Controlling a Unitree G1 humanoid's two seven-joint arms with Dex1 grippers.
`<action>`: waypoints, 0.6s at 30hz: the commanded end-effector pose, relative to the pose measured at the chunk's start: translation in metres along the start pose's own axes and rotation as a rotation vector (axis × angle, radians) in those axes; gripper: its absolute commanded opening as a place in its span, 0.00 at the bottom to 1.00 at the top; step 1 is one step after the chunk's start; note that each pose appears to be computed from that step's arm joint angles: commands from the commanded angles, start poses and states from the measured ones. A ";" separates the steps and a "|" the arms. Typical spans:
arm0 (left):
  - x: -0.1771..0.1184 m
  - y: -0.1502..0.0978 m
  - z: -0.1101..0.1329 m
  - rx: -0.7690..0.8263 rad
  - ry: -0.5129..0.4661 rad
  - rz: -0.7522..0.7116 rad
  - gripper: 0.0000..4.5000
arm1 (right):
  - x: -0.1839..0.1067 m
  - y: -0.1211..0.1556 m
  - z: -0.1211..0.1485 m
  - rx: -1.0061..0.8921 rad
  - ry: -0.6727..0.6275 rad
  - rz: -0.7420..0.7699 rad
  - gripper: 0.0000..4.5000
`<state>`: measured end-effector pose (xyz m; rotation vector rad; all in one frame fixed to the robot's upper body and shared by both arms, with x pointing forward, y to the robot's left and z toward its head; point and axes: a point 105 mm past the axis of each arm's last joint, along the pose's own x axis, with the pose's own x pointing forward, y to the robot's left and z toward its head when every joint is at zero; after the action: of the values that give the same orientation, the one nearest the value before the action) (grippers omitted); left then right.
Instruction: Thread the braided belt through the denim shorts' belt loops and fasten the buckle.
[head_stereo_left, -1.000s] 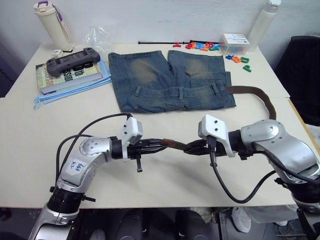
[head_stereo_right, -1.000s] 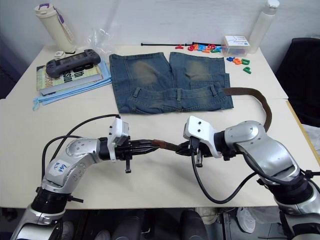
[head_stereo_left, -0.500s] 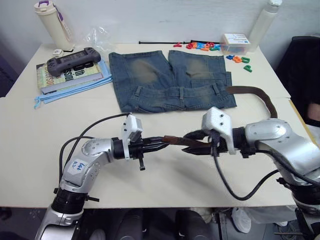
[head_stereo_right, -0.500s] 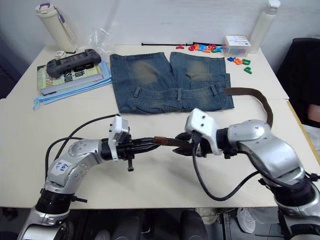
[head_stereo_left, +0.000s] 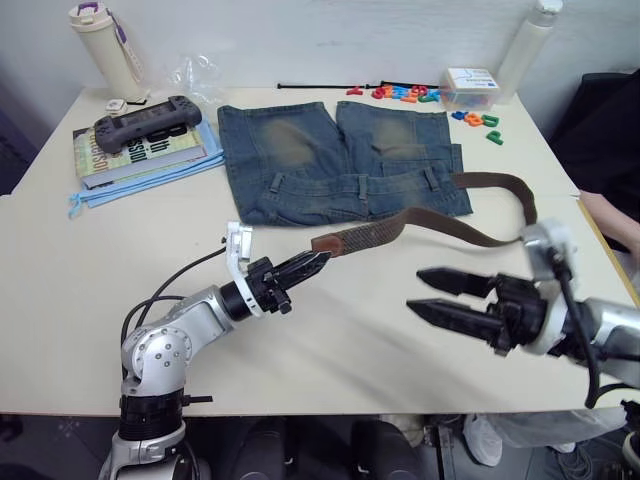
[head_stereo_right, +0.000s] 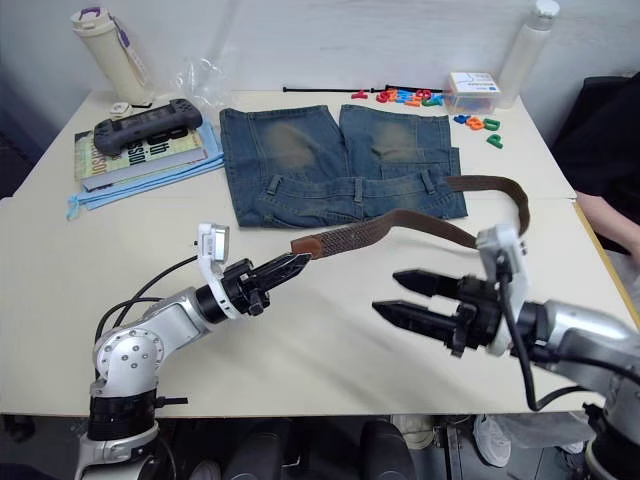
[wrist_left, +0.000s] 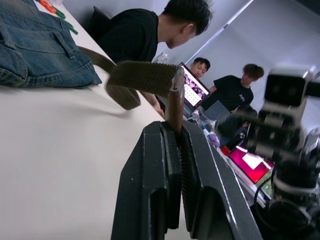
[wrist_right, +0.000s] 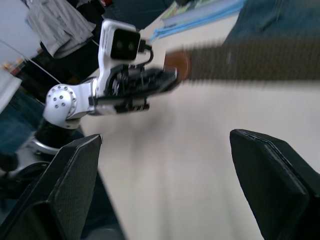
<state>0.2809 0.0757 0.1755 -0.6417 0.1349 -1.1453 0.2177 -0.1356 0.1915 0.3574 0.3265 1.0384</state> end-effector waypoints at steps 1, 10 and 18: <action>0.002 -0.018 0.006 0.028 0.005 -0.065 0.00 | 0.023 0.000 -0.005 0.130 -0.091 -0.018 0.96; 0.001 -0.019 0.006 0.040 0.012 -0.061 0.00 | 0.055 -0.014 0.024 0.456 -0.440 -0.018 0.96; 0.001 -0.021 0.005 0.045 0.017 -0.062 0.00 | 0.053 -0.028 0.038 0.537 -0.566 -0.058 0.96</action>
<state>0.2744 0.0752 0.1796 -0.6200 0.1494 -1.1669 0.2825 -0.1061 0.1980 1.0783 0.1345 0.7178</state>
